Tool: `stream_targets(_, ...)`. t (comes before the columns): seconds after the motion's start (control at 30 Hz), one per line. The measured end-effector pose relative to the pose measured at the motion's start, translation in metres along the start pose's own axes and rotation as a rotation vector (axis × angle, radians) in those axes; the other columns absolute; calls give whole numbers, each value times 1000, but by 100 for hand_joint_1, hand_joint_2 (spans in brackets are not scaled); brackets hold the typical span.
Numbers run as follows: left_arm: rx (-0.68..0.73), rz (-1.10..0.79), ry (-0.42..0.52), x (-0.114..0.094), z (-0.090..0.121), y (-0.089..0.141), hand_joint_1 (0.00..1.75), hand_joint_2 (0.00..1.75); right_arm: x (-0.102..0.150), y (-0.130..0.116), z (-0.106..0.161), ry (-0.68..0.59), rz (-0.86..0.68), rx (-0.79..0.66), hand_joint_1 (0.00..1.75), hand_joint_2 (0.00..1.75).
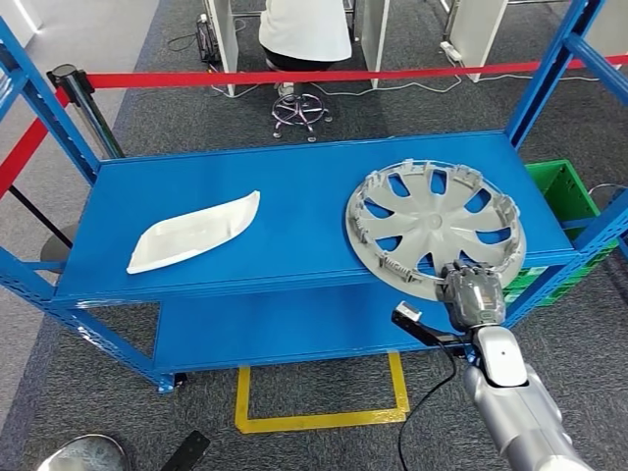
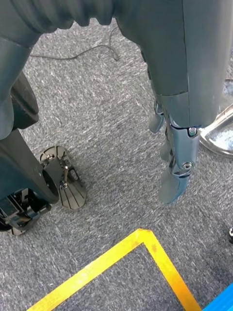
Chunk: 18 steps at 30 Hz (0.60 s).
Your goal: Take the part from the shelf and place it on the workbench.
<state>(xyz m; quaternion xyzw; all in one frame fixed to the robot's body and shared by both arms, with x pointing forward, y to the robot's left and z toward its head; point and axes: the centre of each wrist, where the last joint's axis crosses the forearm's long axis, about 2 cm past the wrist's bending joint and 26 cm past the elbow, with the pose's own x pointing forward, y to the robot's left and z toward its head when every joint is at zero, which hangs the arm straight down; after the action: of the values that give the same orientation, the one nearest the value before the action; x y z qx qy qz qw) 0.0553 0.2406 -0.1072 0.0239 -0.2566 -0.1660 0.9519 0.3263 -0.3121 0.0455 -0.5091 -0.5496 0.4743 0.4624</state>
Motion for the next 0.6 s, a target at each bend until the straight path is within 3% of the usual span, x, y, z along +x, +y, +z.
stream_targets(0.3, 4, 36, 2, -1, 0, 0, 0, 175, 16, -9, 15, -60, -30, -88, 175, 175)
stream_targets(0.6, 25, 152, -15, -5, 1, 1, 0, 175, 55, -62, 30, -190, -61, -346, 175, 175)
